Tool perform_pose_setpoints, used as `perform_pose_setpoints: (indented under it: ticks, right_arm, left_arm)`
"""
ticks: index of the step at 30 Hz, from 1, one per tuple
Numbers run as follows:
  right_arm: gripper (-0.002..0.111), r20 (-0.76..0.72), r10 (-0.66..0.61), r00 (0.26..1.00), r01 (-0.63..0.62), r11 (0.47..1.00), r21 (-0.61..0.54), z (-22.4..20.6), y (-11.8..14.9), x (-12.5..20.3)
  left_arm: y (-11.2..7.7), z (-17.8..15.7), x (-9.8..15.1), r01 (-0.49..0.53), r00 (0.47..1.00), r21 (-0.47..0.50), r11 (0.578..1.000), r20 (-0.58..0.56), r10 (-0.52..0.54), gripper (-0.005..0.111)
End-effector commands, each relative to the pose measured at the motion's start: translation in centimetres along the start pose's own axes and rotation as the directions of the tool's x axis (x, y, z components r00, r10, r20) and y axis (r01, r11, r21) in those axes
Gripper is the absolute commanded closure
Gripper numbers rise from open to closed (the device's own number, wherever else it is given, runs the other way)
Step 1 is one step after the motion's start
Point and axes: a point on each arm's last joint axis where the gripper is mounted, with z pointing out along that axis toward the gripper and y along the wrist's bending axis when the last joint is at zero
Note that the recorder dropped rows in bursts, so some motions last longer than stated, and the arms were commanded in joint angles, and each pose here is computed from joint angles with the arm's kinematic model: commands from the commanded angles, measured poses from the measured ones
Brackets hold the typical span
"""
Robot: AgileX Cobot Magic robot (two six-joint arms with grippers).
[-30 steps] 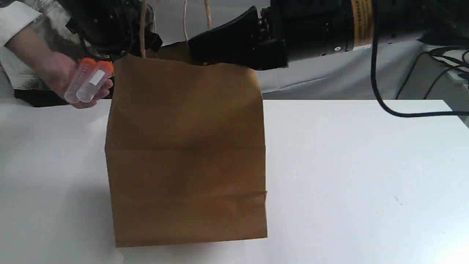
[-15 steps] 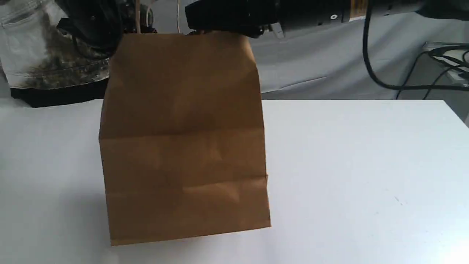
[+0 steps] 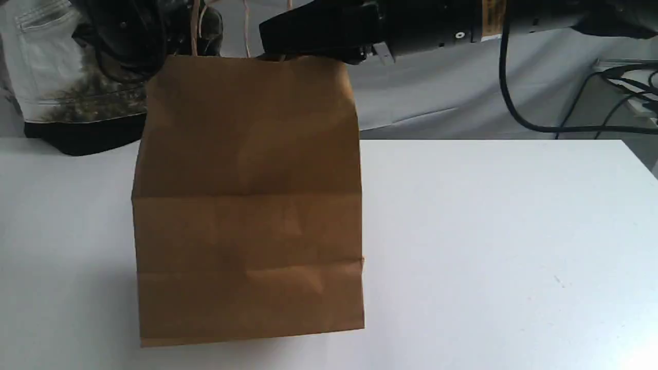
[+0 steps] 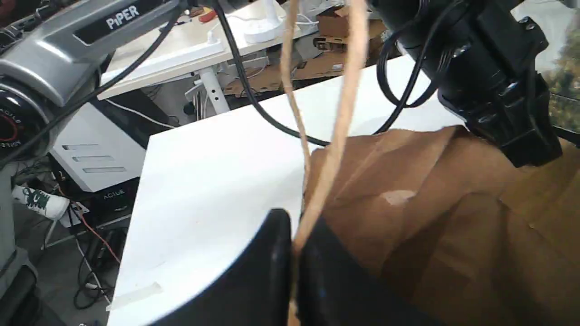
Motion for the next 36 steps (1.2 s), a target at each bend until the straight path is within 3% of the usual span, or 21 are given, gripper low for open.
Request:
perform_pose_setpoints:
  ticks: [1, 6, 14, 20, 29, 32, 36]
  right_arm:
    - [0.108, 0.02, -0.029, 0.999, 0.029, 1.0, -0.005, -0.2, 0.3, -0.4]
    - [0.108, 0.02, -0.083, 0.996, 0.083, 0.997, -0.004, -0.2, 0.3, -0.4]
    - [0.108, 0.032, -0.163, 0.986, 0.158, 0.979, 0.13, -0.3, -0.8, -0.8]
    - [0.108, 0.035, -0.184, 0.982, 0.172, 0.959, 0.226, -0.4, -1.6, -1.0]
    - [0.108, 0.004, -0.121, 0.993, 0.118, 0.971, 0.206, 0.0, -1.9, 1.0]
    - [0.1, -0.02, -0.078, 0.997, 0.081, 0.977, 0.198, 0.2, -2.1, 2.5]
    - [0.07, -0.03, -0.061, 0.998, 0.066, 0.978, 0.197, 0.3, -2.2, 3.2]
  left_arm:
    - [0.1, -0.1, -0.2, -0.039, 0.999, 0.003, 0.999, 0.023, 0.039, 0.107]
    - [-0.8, -1.3, -1.0, -0.084, 0.993, 0.083, 0.993, 0.089, 0.076, 0.107]
    - [-2.6, -6.2, -3.5, -0.134, 0.95, 0.07, 0.989, 0.293, 0.108, 0.107]
    - [-4.4, -6.7, -3.6, -0.145, 0.949, 0.092, 0.985, 0.293, 0.113, 0.107]
    - [-5.4, -5.5, -3.3, -0.163, 0.958, 0.094, 0.982, 0.255, 0.134, 0.107]
    - [-5.5, -5.0, -3.1, -0.16, 0.962, 0.108, 0.981, 0.239, 0.131, 0.105]
    - [-5.7, -5.0, -3.1, -0.156, 0.963, 0.136, 0.978, 0.24, 0.12, 0.09]
